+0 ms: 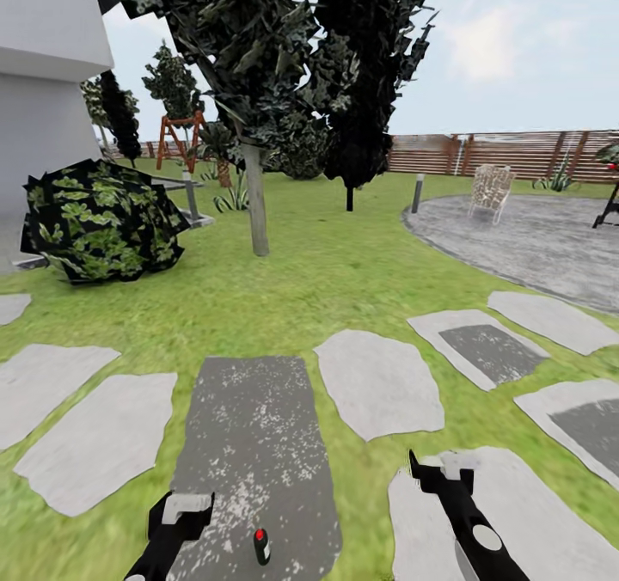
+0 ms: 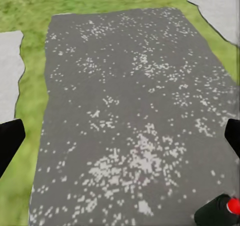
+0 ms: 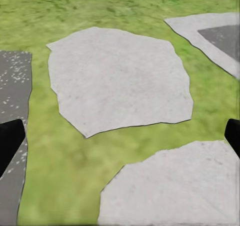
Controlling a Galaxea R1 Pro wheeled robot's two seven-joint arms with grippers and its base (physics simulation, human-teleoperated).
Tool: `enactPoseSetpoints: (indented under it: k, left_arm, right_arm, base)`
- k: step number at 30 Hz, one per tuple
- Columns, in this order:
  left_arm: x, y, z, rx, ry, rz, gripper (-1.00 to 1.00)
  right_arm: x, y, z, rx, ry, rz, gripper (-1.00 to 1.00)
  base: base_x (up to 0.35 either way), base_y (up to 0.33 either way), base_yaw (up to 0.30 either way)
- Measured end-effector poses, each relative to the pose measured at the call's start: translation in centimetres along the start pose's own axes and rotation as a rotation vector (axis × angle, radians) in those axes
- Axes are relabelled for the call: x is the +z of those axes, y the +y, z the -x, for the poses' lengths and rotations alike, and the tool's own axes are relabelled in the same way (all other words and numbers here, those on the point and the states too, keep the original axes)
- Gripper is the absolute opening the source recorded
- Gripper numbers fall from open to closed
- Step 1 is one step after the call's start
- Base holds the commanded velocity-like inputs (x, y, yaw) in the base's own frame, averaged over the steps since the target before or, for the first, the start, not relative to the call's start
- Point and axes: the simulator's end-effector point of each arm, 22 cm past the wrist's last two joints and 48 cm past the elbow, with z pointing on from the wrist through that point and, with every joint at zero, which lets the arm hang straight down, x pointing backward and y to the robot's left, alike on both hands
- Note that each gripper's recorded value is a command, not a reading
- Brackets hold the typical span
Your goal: In the garden, pick up the pesticide atomizer on the floor and spray pesticide onto both trees until each tree trunk is fully covered.
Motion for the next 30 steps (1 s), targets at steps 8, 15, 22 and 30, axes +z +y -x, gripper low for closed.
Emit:
enactPoseSetpoints:
  k: [8,15,22,30]
  left_arm:
    - [0.1,0.1,-0.2,0.002,0.001,0.001,1.00]
    - [0.5,0.0,-2.0,0.002,0.007,-0.001,1.00]
    - [0.8,-0.1,-3.9,0.002,0.014,0.000,1.00]
    - [1.2,-0.1,-6.3,0.003,0.025,0.000,1.00]
  right_arm:
    - [0.0,0.0,-0.2,0.000,-0.001,0.000,1.00]
    - [0.3,0.1,-1.7,0.001,-0.001,0.001,1.00]
    - [0.5,0.2,-3.4,0.002,0.000,0.002,1.00]
    - [0.8,0.2,-5.9,0.002,0.011,0.001,1.00]
  base:
    - [0.000,0.001,-0.300]
    - [0.000,0.000,-0.265]
    - [0.000,0.000,-0.008]
    - [0.000,0.000,0.000]
